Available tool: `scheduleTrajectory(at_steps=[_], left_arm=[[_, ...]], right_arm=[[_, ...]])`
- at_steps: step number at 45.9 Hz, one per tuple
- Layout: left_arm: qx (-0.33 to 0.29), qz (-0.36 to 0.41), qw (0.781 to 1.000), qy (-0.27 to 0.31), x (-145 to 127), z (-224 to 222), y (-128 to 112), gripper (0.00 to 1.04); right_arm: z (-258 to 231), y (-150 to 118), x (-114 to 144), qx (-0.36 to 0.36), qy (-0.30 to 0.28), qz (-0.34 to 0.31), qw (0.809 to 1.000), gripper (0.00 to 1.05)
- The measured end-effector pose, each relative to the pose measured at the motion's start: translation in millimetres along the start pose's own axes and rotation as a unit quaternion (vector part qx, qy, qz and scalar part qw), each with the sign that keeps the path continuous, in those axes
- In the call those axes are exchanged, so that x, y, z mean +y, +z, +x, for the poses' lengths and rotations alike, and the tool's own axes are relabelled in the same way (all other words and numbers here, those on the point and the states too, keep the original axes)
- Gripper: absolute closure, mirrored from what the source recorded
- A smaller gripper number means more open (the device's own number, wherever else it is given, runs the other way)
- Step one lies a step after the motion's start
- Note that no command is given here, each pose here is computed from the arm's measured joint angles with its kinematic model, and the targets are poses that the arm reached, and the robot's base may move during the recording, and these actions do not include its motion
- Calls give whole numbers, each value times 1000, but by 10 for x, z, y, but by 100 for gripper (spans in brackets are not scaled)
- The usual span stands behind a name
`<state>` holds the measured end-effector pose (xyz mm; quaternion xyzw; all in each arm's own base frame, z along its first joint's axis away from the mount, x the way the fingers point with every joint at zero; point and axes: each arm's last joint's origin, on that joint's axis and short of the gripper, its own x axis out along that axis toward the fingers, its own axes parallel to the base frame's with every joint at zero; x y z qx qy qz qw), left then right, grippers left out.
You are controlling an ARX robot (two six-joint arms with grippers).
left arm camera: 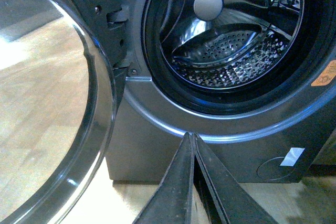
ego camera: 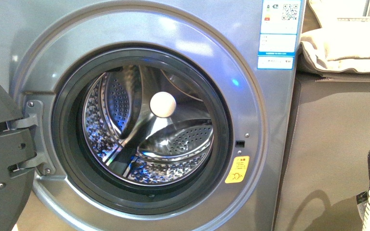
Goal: Collect clothes from washing machine
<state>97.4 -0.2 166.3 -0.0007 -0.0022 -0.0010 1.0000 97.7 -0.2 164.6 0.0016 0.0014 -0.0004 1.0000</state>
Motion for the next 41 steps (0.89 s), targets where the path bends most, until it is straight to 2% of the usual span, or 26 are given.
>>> scheduleTrajectory(at_steps=[16,18,25,27,31,36,40,41], left_arm=[[0,0,1000,0,0,0,0,101],[0,0,1000,0,0,0,0,101],[0,0,1000,0,0,0,0,77],[0,0,1000,0,0,0,0,67],[0,0,1000,0,0,0,0,52],[0,0,1000,0,0,0,0,27],[0,0,1000,0,0,0,0,9],[0,0,1000,0,0,0,0,5]], right_arm=[[0,0,0,0,0,0,1000,102],[0,0,0,0,0,-1,1000,96],[0,0,0,0,0,-1,1000,71],[0,0,0,0,0,-1,1000,61],[0,0,0,0,0,-1,1000,47],[0,0,0,0,0,-1,1000,22],[0,0,0,0,0,0,1000,7],[0,0,0,0,0,0,1000,6]])
